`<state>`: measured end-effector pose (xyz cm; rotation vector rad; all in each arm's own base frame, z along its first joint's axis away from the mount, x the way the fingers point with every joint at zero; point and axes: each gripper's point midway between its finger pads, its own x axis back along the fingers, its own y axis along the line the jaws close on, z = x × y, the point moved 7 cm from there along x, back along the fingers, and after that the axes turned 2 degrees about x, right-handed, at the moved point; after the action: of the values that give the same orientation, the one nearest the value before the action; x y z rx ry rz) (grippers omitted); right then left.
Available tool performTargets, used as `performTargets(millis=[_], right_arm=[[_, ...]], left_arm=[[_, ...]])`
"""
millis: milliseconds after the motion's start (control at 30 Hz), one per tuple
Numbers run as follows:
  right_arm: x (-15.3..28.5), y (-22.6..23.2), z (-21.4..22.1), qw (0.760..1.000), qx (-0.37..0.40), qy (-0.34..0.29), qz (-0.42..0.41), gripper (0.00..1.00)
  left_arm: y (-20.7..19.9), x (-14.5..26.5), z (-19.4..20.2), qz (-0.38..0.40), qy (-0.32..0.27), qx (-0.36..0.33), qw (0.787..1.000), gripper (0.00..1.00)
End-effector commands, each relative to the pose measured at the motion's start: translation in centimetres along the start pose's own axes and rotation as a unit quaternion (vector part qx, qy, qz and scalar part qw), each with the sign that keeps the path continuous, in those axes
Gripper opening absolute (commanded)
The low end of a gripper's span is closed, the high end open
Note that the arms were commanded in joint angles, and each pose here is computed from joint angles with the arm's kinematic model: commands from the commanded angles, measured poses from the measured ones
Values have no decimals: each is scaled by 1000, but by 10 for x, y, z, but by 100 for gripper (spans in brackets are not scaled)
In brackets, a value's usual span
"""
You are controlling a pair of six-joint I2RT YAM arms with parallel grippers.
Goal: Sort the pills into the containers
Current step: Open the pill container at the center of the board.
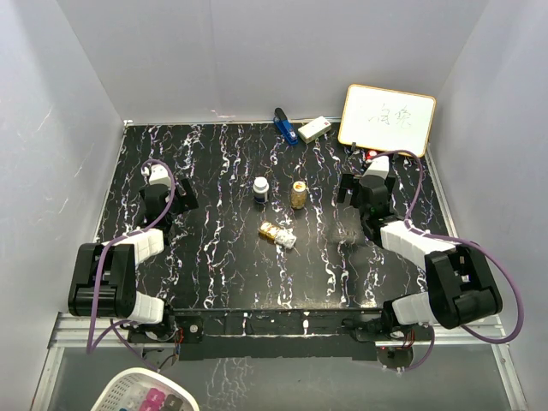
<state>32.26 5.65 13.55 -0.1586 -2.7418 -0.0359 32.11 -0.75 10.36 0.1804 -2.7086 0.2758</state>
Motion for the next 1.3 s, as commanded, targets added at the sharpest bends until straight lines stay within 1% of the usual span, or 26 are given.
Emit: performTargets(millis=[0, 400, 567, 767, 900, 1100, 1267], right_arm=[[3, -2, -24, 998, -16, -53, 10, 98], [1, -2, -24, 998, -23, -52, 17, 98], [1, 4, -27, 998, -38, -57, -4, 98], [3, 8, -25, 997, -40, -56, -28, 98], [7, 9, -28, 996, -47, -71, -39, 98], [8, 16, -43, 994, -41, -80, -69, 98], [7, 28, -53, 990, -21, -78, -117, 98]], left_arm=[[-5, 4, -14, 14, -27, -3, 1000, 99], [-5, 4, -13, 13, -24, -5, 1000, 99], [-6, 3, -15, 16, -19, -6, 1000, 99], [-12, -8, -25, 11, 1, 18, 1000, 99], [-23, -11, -32, 45, 12, 29, 998, 99], [-40, -16, -41, 107, 36, 27, 993, 99], [-52, -18, -43, 148, 54, 29, 987, 99]])
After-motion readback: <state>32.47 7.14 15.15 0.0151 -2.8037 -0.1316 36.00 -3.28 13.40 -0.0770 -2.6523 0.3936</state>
